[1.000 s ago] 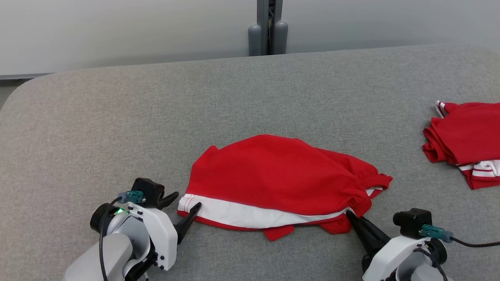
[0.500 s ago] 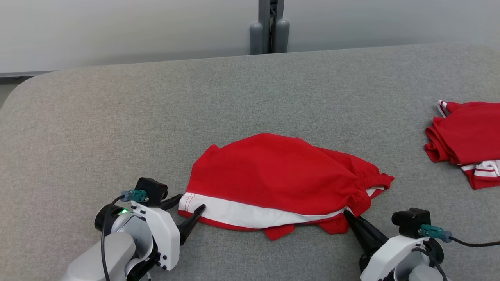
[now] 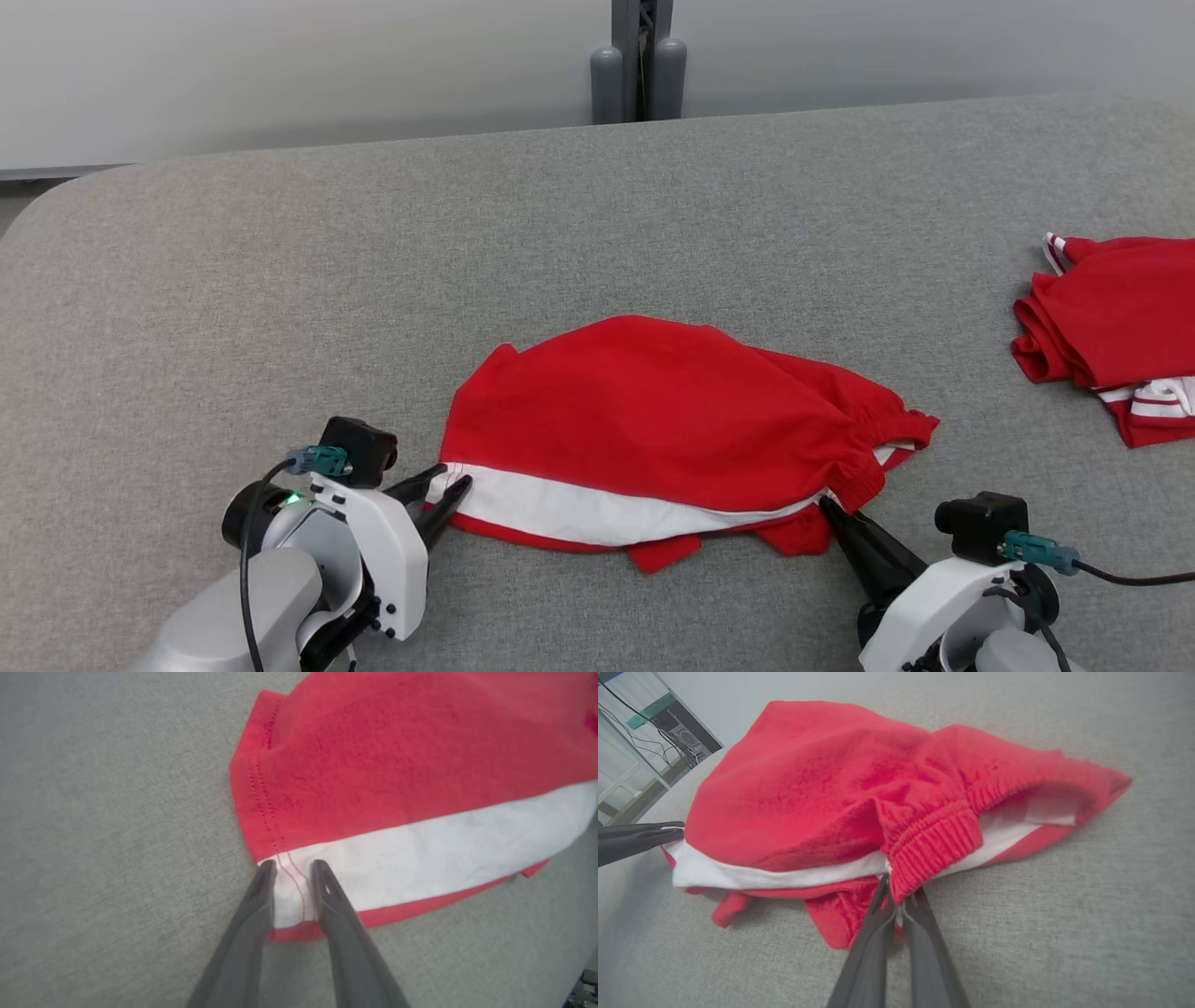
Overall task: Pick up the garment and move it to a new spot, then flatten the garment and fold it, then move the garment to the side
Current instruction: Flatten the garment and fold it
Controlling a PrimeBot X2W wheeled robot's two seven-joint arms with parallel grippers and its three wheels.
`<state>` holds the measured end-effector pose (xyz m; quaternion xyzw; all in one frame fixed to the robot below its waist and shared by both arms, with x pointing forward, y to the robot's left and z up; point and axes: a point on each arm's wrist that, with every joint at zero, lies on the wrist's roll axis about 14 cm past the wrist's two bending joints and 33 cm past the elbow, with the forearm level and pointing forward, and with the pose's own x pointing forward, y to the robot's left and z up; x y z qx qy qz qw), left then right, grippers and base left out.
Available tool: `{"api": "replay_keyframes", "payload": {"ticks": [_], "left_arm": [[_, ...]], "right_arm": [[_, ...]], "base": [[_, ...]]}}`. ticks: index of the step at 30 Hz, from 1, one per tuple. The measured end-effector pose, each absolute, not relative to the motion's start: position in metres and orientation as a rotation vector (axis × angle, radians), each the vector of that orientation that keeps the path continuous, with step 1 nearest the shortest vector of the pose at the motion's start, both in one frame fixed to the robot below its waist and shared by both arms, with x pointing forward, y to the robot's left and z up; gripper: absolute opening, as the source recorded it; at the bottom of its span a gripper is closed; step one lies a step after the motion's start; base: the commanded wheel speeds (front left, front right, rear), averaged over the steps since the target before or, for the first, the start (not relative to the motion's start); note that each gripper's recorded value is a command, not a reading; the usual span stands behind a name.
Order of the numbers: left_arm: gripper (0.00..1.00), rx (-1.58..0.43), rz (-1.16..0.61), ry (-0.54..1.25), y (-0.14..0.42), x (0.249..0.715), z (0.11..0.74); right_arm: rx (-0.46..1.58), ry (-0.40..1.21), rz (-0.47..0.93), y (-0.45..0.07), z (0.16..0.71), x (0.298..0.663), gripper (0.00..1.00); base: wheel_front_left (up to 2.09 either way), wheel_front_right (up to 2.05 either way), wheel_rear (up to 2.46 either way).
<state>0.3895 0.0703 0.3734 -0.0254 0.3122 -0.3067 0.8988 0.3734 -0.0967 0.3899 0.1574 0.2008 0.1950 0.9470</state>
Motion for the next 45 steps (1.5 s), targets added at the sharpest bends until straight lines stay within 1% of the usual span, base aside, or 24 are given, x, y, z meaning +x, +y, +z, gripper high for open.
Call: {"api": "replay_keyframes", "payload": {"ticks": [1,4,6,7,14,21,29,33,35,40,45], "left_arm": [[0.36,-0.050,-0.637,0.650,0.070,0.389,0.372],[0.20,-0.048,-0.639,0.660,0.071,0.386,0.370],[0.04,-0.047,-0.639,0.659,0.071,0.387,0.371],[0.00,-0.044,-0.640,0.656,0.071,0.387,0.372],[0.00,-0.052,-0.620,0.621,0.076,0.392,0.377],[0.00,-0.088,-0.591,0.529,0.076,0.395,0.395],[0.00,-0.178,-0.530,0.380,0.073,0.396,0.432],[0.00,-0.203,-0.484,0.241,0.081,0.413,0.473],[0.00,-0.212,-0.464,0.203,0.084,0.412,0.482],[0.00,-0.245,-0.407,0.086,0.097,0.414,0.512],[0.00,-0.299,-0.346,-0.022,0.109,0.416,0.540]], "right_arm": [[0.320,0.409,0.397,-0.097,0.390,0.373,0.00],[0.320,0.409,0.396,-0.097,0.390,0.374,0.00],[0.320,0.408,0.397,-0.097,0.390,0.374,0.00],[0.320,0.407,0.397,-0.097,0.391,0.374,0.00],[0.318,0.398,0.402,-0.095,0.394,0.374,0.00],[0.335,0.390,0.409,-0.092,0.402,0.367,0.00],[0.333,0.311,0.476,-0.092,0.448,0.367,0.00],[0.323,0.288,0.516,-0.095,0.473,0.369,0.00],[0.309,0.296,0.540,-0.096,0.481,0.368,0.00],[0.367,0.230,0.591,-0.089,0.524,0.371,0.00],[0.441,0.193,0.619,-0.088,0.556,0.372,0.00]], "base": [[0.00,0.00,0.00],[0.00,0.00,0.00],[0.00,0.00,0.00],[0.00,0.00,0.00],[0.00,0.00,0.00],[0.00,0.00,0.00],[0.00,0.00,0.00],[0.00,0.00,0.00],[0.00,0.00,0.00],[0.00,0.00,0.00],[0.00,0.00,0.00]]}}
